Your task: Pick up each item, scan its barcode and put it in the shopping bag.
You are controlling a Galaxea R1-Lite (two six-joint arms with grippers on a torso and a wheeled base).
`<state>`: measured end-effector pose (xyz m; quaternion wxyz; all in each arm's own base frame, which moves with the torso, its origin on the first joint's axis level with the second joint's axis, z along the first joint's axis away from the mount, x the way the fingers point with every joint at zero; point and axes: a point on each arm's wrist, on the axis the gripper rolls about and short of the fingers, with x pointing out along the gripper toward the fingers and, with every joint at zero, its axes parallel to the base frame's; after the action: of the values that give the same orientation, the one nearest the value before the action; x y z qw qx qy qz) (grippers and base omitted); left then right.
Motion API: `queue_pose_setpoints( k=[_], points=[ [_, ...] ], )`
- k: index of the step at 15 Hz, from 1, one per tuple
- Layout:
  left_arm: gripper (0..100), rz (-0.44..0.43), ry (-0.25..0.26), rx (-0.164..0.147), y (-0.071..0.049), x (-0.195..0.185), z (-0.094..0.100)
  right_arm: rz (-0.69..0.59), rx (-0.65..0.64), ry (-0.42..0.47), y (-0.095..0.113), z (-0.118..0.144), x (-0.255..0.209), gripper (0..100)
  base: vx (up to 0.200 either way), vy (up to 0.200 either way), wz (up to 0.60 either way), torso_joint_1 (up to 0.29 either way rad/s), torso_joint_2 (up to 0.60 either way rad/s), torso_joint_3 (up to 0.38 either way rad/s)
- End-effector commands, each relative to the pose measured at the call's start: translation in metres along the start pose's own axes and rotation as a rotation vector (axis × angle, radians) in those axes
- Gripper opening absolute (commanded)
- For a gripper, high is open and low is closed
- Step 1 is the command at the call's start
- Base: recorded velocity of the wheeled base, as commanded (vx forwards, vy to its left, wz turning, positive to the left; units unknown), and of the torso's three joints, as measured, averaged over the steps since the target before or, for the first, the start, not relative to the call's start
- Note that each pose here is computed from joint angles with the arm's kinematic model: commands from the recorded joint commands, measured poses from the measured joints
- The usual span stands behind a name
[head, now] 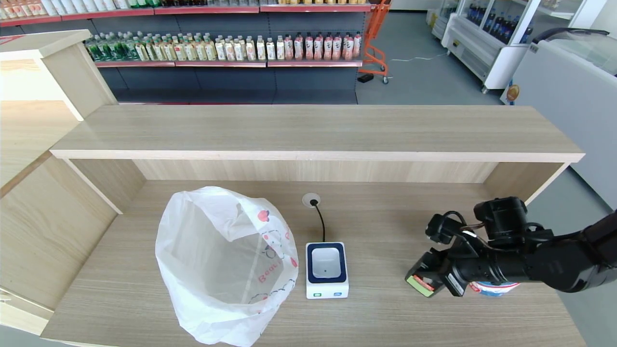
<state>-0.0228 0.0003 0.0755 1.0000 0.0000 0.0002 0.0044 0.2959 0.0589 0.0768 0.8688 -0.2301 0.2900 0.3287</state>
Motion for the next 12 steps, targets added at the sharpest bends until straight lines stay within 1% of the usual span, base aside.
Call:
queue_pose_setpoints(
  k=[1,2,3,4,5,7,8,9,10,12],
  points=[
    [100,0.000,0.000,0.000,0.000,0.000,0.000,-0.109,0.082,-0.177,-0.012,0.033,-0.029,0,0.000,0.000,0.00,0.000,0.00,0.000],
    [100,0.000,0.000,0.000,0.000,0.000,0.000,-0.165,0.139,-0.247,-0.021,0.045,-0.042,0,0.000,0.000,0.00,0.000,0.00,0.000],
    [100,0.002,0.000,0.000,0.000,0.000,0.000,-0.231,0.152,-0.276,-0.032,0.046,-0.054,0,0.000,0.000,0.00,0.000,0.00,0.000],
    [100,0.000,0.000,0.000,0.000,0.000,0.000,-0.279,0.108,-0.319,-0.033,0.049,-0.068,0,0.000,0.000,0.00,0.000,0.00,0.000],
    [100,0.000,0.000,0.000,0.000,0.000,0.000,-0.315,0.020,-0.351,-0.026,0.049,-0.081,0,0.000,0.000,0.00,0.000,0.00,0.000],
    [100,0.000,0.000,0.000,0.000,0.000,0.000,-0.411,-0.222,-0.407,-0.013,0.042,-0.098,0,0.000,0.000,0.00,0.000,0.00,0.000],
    [100,0.000,0.000,0.000,0.000,0.000,0.000,-0.474,-0.378,-0.432,-0.004,0.036,-0.103,0,0.000,0.000,0.00,0.000,0.00,0.000],
    [100,0.000,0.000,0.000,0.000,0.000,0.000,-0.559,-0.591,-0.530,0.006,0.036,-0.111,0,0.000,0.000,0.00,0.000,0.00,0.000],
    [100,0.000,0.000,0.000,0.000,0.000,0.000,-0.564,-0.652,-0.557,0.007,0.037,-0.112,0,0.000,0.000,0.00,0.000,0.00,0.000],
    [100,0.000,0.000,0.000,0.000,0.000,0.000,-0.473,-1.087,-0.666,0.021,0.042,-0.110,0,0.000,0.000,0.00,0.000,0.00,0.000]
  ],
)
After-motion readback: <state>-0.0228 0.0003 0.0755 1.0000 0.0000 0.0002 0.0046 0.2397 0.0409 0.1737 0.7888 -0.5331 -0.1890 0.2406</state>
